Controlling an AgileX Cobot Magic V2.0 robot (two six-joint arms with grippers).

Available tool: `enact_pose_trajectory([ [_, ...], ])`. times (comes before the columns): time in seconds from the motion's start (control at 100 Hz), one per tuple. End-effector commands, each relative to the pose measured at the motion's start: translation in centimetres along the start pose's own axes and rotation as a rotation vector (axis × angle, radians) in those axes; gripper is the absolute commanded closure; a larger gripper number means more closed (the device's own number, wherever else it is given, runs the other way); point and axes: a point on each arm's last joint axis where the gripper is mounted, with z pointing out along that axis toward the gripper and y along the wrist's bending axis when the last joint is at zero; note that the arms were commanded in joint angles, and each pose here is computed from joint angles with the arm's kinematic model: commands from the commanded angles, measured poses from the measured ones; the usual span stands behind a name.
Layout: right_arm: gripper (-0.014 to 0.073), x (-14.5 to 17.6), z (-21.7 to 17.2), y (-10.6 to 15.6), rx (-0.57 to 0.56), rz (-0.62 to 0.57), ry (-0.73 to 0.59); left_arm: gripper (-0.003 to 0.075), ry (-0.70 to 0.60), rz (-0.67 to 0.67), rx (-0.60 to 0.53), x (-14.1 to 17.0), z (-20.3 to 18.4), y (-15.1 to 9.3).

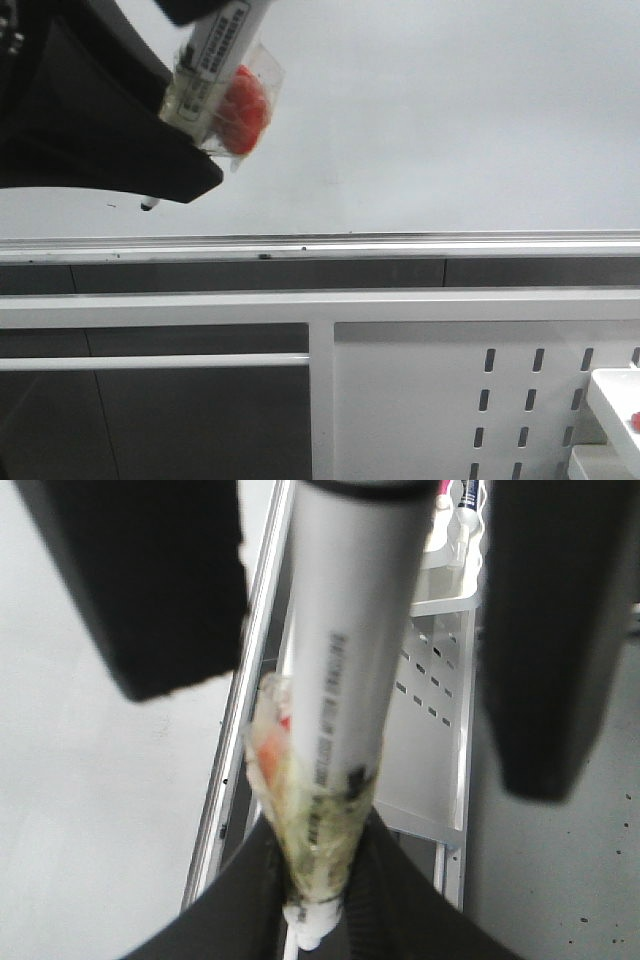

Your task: Write number 1 on whiteboard

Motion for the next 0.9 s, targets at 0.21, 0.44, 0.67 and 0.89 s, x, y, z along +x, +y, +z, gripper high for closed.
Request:
enact_pose_trajectory([
  [0.21,0.0218,-1.23,-0.25,-0.31,0.023,-0.004,-0.051,0.074,-0.097,0.0,-0.034,-1.49,-0.9,0.84],
  [0.44,0.041,-1.23,-0.25,-0.31,0.023,-0.004,-0.051,0.074,-0.097,-0.002,-0.033,-1.49,-0.9,0.84],
  [0.67,0.0588,-1.19,-0.21,-0.28,0.018,-0.003,-0.047,0.074,-0.097,-0.002,-0.033,-1.49,-0.9,0.84],
  [0.89,0.0663,-1.07,-0.21,-0.42,0.034,-0.036,-0.033,0.0739,-0.098,-0.01,-0.03,-1.49,-0.9,0.81],
])
